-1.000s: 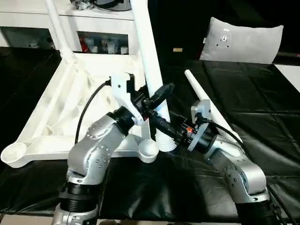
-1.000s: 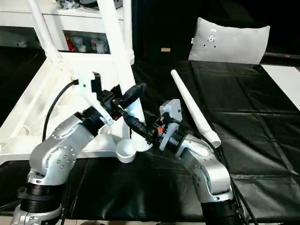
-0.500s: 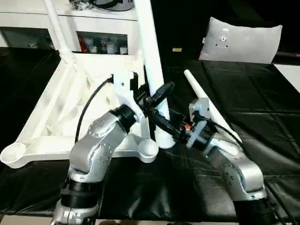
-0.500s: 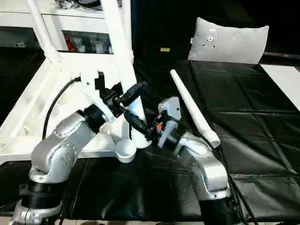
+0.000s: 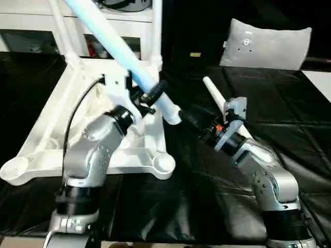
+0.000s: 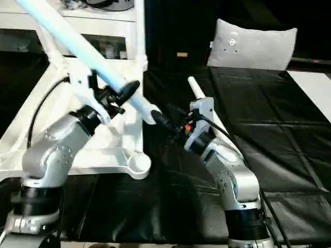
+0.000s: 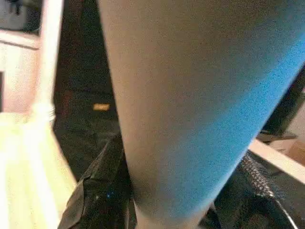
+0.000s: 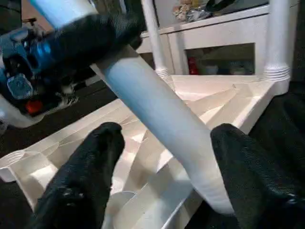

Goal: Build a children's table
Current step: Pick table leg

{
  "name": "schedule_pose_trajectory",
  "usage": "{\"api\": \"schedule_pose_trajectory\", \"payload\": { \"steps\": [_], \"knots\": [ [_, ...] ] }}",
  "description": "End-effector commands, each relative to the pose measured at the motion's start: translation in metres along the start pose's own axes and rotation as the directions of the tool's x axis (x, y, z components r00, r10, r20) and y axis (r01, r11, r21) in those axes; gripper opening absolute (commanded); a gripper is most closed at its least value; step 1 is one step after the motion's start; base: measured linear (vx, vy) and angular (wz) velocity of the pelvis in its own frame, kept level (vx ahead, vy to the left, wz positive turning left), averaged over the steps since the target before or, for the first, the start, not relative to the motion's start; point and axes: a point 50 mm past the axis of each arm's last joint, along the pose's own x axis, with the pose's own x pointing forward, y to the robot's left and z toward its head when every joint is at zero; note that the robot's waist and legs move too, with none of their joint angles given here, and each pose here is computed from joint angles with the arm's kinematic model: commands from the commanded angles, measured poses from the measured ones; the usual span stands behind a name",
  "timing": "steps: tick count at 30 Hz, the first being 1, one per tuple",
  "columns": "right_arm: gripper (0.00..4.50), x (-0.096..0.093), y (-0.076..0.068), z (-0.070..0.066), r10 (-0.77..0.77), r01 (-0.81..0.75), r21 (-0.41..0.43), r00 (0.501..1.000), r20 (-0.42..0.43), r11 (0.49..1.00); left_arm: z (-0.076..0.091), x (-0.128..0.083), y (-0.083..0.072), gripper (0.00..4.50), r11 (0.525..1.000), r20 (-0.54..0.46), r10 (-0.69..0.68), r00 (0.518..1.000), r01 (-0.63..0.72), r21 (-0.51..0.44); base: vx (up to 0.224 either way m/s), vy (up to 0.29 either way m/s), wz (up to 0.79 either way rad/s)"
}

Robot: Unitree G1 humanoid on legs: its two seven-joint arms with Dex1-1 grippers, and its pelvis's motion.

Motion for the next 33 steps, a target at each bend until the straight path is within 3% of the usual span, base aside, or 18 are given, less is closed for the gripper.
{"api": "schedule_pose_trajectory", "payload": {
  "steps": [1, 13, 24, 27, 33],
  "knots": [
    [3.58, -0.002, -0.001, 0.009, 0.014, -0.013, -0.02, 1.0, 0.009, 1.0, 0.001, 0.002, -0.003, 2.17, 0.999, -0.015, -0.032, 0.999, 0.032, 0.0, 0.0, 0.0, 0.0],
    [4.44, -0.009, -0.01, 0.015, 0.011, -0.014, -0.093, 0.999, -0.036, 0.996, -0.002, -0.003, -0.005, 2.17, 0.995, -0.066, -0.1, 0.993, 0.1, -0.017, 0.0, 0.0, 0.0],
    [4.44, -0.004, -0.014, 0.015, 0.018, -0.036, -0.191, 0.995, -0.095, 0.981, -0.001, -0.007, -0.004, 2.17, 0.993, -0.066, -0.121, 0.99, 0.121, -0.009, 0.0, 0.0, 0.0],
    [4.44, -0.006, -0.018, 0.023, 0.048, -0.075, -0.234, 0.992, -0.119, 0.969, 0.01, -0.006, -0.006, 2.17, 0.986, -0.033, -0.168, 0.985, 0.168, 0.004, 0.0, 0.0, 0.0],
    [4.44, -0.014, -0.032, 0.047, 0.071, -0.098, -0.239, 0.991, -0.117, 0.966, 0.032, 0.0, -0.006, 2.17, 0.964, 0.003, -0.266, 0.964, 0.266, -0.013, 0.0, 0.0, 0.0]
  ]
}}
